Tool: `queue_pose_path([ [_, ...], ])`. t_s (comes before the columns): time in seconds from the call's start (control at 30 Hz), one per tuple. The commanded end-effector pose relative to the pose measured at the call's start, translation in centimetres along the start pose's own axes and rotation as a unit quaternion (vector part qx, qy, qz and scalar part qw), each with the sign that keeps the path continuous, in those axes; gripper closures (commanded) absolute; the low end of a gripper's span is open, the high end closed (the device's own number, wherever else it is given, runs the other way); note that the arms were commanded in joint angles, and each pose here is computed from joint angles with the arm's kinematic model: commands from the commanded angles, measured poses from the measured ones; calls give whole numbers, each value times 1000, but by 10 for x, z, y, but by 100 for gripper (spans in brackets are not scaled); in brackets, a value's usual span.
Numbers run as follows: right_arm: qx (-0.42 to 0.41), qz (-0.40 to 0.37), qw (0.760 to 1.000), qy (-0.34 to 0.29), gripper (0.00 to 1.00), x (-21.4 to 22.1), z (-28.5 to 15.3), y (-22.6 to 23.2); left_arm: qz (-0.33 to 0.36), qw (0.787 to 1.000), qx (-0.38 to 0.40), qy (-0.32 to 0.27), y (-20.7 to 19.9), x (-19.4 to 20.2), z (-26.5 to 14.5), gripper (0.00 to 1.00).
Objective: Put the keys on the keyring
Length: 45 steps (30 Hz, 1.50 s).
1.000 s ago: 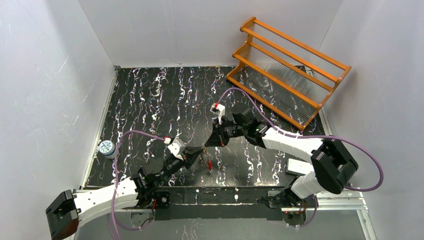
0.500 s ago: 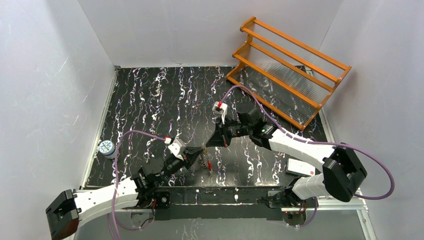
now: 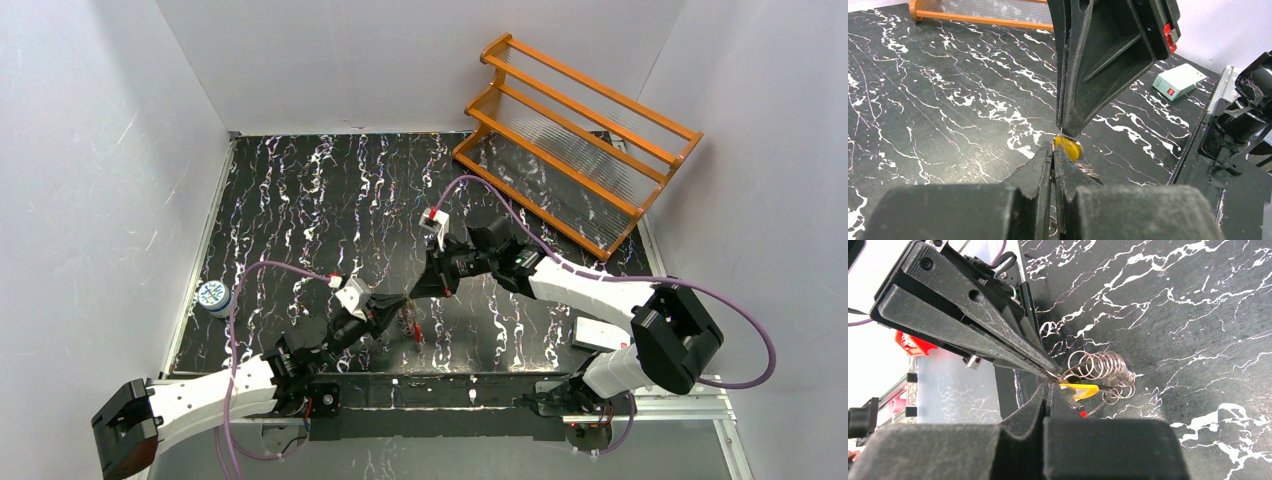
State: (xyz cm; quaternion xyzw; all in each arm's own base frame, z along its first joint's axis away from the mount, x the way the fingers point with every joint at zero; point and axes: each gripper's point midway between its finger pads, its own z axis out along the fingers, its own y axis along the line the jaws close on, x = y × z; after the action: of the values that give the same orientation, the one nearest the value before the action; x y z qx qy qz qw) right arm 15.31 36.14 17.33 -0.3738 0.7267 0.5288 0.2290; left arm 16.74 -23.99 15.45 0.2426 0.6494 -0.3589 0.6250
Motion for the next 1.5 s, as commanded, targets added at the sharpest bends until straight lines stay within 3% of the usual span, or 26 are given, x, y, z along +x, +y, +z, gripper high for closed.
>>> queue_pose_path([
  [0.0,1,-4,1000,-11,99,-5,3,0,-6,1000,-3,-27,0,-12,1,100],
  [0.6,40,19,999,3,99,0,9,-19,-5,1000,3,-26,-2,-13,2,100],
  [0.97,3,-30,999,-22,99,-10,-6,7,-5,1000,-2,-24,-1,-12,2,100],
  [1.47,-2,-20,1000,-16,99,-12,4,2,-6,1000,3,-24,-2,-12,3,100],
])
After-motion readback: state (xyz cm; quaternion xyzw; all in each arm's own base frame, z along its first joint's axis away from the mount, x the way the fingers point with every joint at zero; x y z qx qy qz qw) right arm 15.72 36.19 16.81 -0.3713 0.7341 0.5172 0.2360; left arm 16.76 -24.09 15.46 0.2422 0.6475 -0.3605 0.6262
